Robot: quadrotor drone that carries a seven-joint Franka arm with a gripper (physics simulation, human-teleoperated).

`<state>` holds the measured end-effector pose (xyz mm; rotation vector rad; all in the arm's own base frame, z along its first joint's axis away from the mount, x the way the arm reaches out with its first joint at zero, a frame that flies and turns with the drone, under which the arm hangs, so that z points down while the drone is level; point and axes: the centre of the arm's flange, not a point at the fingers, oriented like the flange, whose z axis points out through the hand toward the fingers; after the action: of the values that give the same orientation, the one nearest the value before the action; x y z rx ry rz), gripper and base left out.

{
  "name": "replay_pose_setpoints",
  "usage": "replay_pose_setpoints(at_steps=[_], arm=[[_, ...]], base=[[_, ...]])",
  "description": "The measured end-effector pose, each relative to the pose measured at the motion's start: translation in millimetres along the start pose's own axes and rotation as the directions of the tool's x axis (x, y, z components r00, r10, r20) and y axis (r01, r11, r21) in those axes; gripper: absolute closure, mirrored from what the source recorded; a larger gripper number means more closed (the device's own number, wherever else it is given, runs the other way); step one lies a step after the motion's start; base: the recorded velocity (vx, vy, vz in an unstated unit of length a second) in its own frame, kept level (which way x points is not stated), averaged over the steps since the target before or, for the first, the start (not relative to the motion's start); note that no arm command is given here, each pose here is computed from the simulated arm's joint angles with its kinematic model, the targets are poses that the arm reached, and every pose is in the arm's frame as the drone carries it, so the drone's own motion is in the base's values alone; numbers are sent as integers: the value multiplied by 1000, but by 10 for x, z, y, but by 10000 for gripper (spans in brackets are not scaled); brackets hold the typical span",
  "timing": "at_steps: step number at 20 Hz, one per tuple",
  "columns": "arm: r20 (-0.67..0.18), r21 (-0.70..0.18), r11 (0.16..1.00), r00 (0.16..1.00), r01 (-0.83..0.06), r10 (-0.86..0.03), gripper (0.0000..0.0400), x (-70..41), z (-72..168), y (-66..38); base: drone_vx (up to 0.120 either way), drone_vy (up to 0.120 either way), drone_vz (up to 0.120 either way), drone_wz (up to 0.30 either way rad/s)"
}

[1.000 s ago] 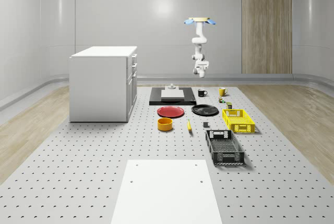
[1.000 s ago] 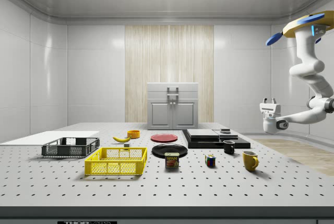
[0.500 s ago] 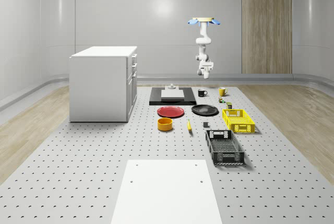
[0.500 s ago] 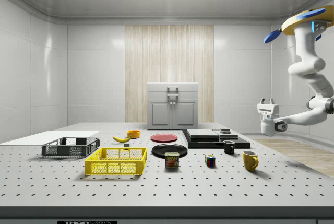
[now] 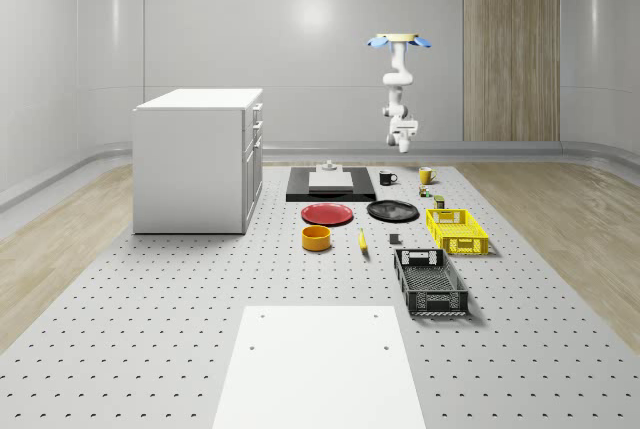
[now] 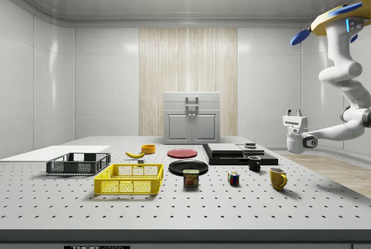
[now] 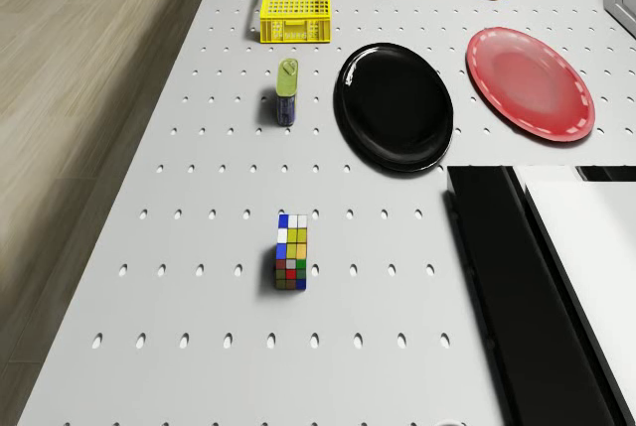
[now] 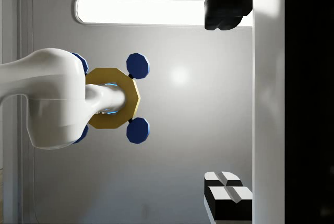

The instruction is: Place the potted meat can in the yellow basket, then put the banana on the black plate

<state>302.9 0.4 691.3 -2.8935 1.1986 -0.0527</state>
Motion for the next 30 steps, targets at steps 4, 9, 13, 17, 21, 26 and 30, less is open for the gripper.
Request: replay_pose_setpoints(at_steps=[4, 9, 13, 17, 21, 26, 30], arm=[[-5, -1, 1000, 1000, 0, 0, 0, -5, 0, -1], [-16, -6, 1000, 1000, 0, 0, 0, -16, 0, -6], [-32, -18, 1000, 999, 0, -1, 0, -32, 1, -18], [-61, -43, 999, 998, 0, -2, 0, -61, 3, -43], [-116, -94, 996, 993, -4, -7, 0, -116, 11, -93], [-256, -231, 973, 966, -26, -35, 0, -256, 62, -228], [-455, -431, 896, 883, -103, -118, 0, -456, 223, -424]], base=[[120, 120, 0, 0], [120, 96, 0, 0], [120, 0, 0, 0], [120, 0, 0, 0], [120, 0, 0, 0], [120, 0, 0, 0], [120, 0, -100, 0]])
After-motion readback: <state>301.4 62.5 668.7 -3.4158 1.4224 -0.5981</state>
